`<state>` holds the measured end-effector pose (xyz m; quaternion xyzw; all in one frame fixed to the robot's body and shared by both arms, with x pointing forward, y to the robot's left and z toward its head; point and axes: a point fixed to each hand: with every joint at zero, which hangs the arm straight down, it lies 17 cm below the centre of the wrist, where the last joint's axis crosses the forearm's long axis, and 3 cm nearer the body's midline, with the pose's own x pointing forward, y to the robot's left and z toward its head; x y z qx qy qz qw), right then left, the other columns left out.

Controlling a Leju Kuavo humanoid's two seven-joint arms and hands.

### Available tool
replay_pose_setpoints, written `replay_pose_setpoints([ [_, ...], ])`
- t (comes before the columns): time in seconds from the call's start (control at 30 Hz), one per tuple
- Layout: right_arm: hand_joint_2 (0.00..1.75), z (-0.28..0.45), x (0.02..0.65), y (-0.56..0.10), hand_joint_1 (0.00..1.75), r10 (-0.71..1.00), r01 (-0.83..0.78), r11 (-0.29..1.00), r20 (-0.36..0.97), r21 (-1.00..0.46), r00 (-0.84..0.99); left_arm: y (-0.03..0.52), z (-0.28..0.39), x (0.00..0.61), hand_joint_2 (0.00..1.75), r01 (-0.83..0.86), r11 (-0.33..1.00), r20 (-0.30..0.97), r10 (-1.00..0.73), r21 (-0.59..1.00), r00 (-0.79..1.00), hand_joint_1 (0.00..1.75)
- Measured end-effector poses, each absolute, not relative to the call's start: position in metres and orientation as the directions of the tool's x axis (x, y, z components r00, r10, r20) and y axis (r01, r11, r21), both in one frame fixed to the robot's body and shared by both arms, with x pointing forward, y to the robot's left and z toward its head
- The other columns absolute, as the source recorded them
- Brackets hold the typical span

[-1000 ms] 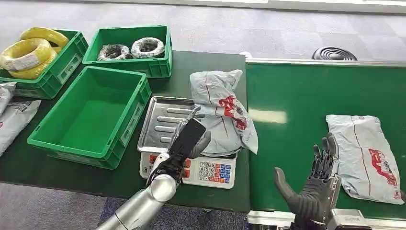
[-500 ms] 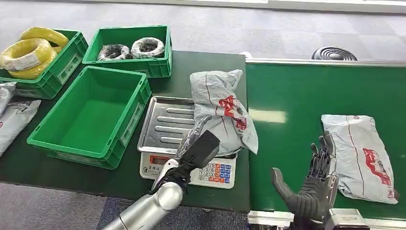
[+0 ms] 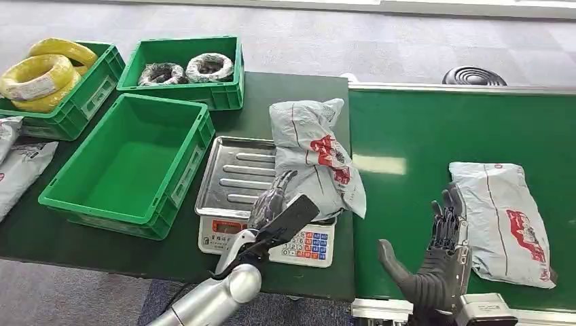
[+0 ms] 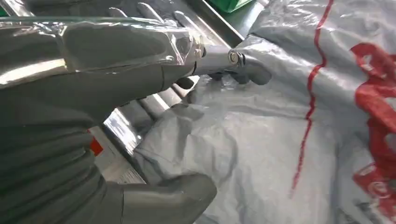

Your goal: Moved the parcel from conveyor to table for the left to box.

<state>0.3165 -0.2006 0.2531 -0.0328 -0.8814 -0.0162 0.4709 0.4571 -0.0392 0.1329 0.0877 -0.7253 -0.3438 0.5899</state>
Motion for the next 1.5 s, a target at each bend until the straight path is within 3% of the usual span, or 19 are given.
replay_pose_setpoints([
  [0.5,1.75,0.255,0.319,-0.204,0.00,0.054,0.098,0.995,0.830,0.000,-0.555,-0.028,0.120,0.464,1.75,0.247,0.704,0.744,-0.604,0.666,-0.284,1.75],
  [0.77,1.75,0.252,0.317,-0.210,0.00,0.062,0.116,0.993,0.836,0.001,-0.546,-0.007,0.199,0.481,1.75,0.134,0.825,0.802,-0.475,0.549,-0.363,1.75],
  [0.8,1.75,0.252,0.317,-0.211,0.00,0.064,0.118,0.993,0.835,0.001,-0.546,-0.003,0.209,0.484,1.75,0.122,0.834,0.804,-0.465,0.539,-0.372,1.38],
  [0.83,1.75,0.252,0.317,-0.211,0.00,0.064,0.119,0.993,0.835,0.001,-0.546,0.001,0.218,0.486,1.75,0.110,0.841,0.804,-0.457,0.530,-0.382,0.09],
  [0.87,1.75,0.252,0.318,-0.212,0.00,0.065,0.120,0.993,0.835,0.002,-0.546,0.005,0.223,0.487,1.75,0.102,0.846,0.804,-0.450,0.523,-0.388,0.00],
  [1.2,1.75,0.253,0.318,-0.217,0.00,0.080,0.144,0.990,0.831,0.000,-0.551,0.014,0.258,0.484,1.75,0.087,0.885,0.812,-0.375,0.457,-0.448,0.00],
  [1.5,1.75,0.265,0.325,-0.212,0.00,0.062,0.123,0.992,0.814,0.011,-0.577,-0.036,0.243,0.466,1.75,0.248,0.823,0.823,-0.386,0.512,-0.417,0.00],
])
